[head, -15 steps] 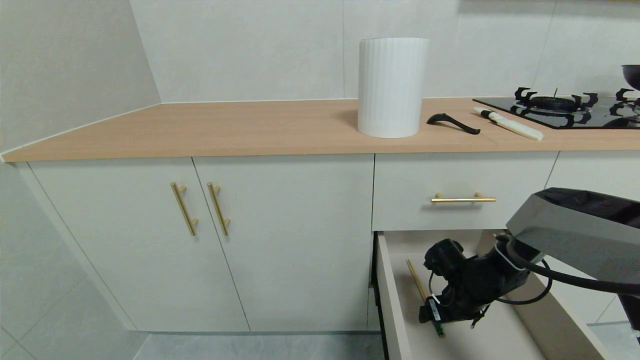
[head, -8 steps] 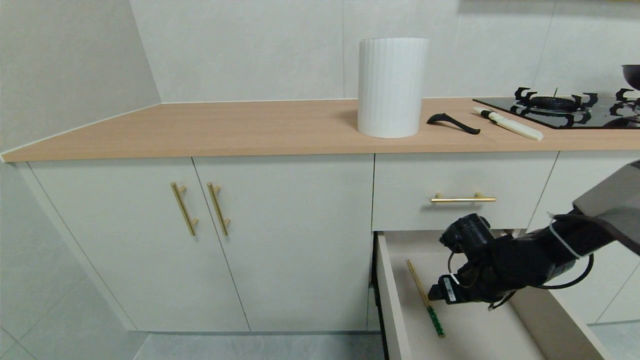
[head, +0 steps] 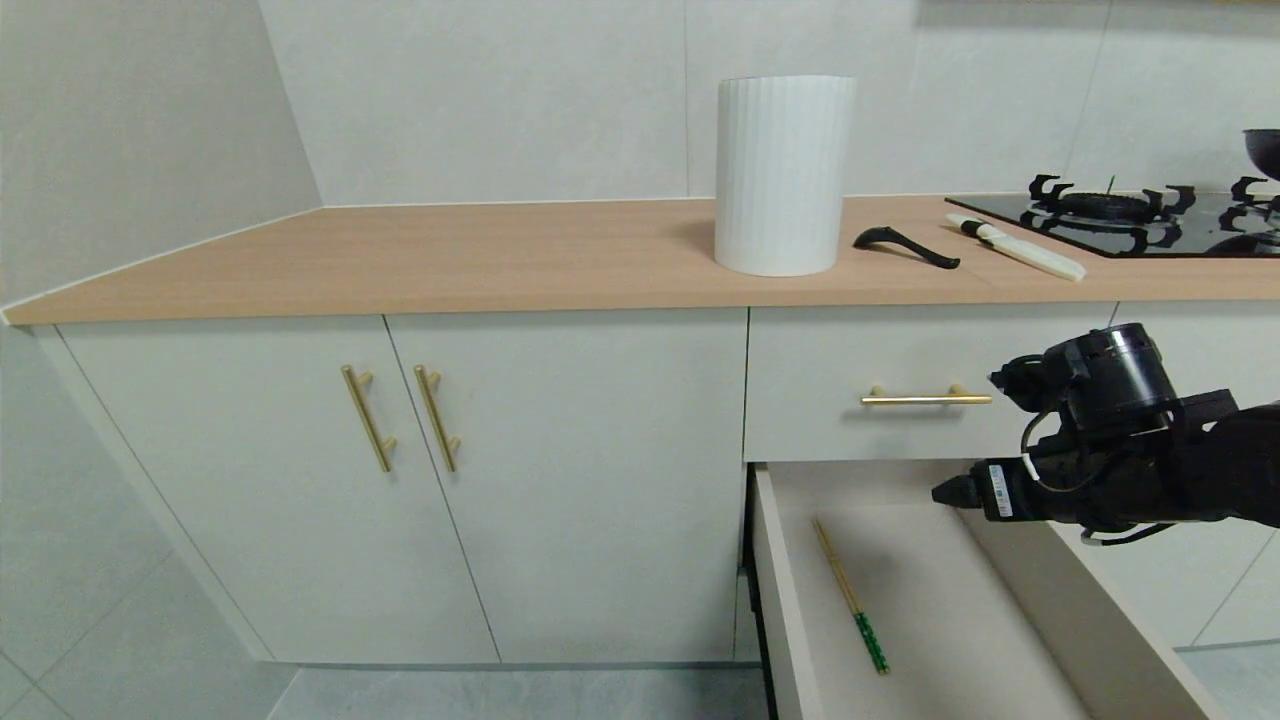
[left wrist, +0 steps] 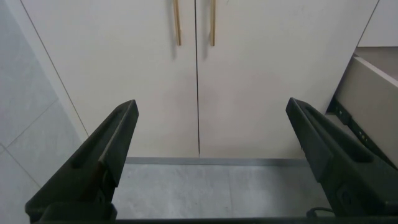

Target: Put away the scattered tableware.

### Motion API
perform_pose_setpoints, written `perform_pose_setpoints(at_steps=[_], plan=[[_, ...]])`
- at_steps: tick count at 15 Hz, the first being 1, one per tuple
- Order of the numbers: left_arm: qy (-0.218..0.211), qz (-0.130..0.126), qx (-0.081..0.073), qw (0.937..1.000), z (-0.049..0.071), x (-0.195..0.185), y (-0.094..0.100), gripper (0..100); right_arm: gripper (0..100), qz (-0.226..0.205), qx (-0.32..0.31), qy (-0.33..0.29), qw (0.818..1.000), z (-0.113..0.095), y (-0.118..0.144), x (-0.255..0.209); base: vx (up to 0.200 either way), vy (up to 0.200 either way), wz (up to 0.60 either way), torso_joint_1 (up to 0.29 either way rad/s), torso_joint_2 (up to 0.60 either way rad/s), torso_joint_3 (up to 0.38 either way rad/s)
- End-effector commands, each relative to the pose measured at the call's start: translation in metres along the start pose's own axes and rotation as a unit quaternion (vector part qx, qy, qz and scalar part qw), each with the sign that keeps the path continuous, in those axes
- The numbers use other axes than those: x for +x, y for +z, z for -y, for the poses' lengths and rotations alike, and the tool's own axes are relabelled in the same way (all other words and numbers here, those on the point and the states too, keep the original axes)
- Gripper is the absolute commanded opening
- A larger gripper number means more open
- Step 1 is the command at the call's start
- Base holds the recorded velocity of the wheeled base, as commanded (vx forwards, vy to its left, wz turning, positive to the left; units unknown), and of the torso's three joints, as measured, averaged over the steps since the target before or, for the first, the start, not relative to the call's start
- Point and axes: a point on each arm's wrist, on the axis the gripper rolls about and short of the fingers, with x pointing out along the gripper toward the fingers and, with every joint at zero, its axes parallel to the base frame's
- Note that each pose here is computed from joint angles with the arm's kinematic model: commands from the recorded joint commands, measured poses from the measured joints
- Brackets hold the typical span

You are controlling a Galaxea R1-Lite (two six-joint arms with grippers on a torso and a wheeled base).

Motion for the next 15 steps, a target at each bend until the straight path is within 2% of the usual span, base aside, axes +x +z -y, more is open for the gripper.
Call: perform_pose_setpoints(at_steps=[1, 9, 13, 15], plan=[[0.0, 0.0, 0.0, 1.0, 0.0, 0.0, 0.0, 100, 100, 0.023, 0.002, 0.004, 1.0, 0.001, 0.0026, -0.016, 0.0, 0.0, 0.0, 0.0, 0.0, 0.0], [0.0, 0.0, 0.0, 1.0, 0.0, 0.0, 0.0, 100, 100, 0.027, -0.002, 0.009, 1.0, -0.0025, 0.0025, -0.0197, 0.0, 0.0, 0.0, 0.004, -0.01, -0.009], [0.0, 0.0, 0.0, 1.0, 0.0, 0.0, 0.0, 100, 100, 0.025, -0.003, 0.009, 1.0, -0.0028, 0.0011, -0.0194, 0.0, 0.0, 0.0, 0.078, -0.27, -0.265], [0.0, 0.0, 0.0, 1.0, 0.0, 0.0, 0.0, 100, 100, 0.025, -0.004, 0.009, 1.0, -0.0032, 0.0011, -0.0195, 0.0, 0.0, 0.0, 0.132, -0.57, -0.307]])
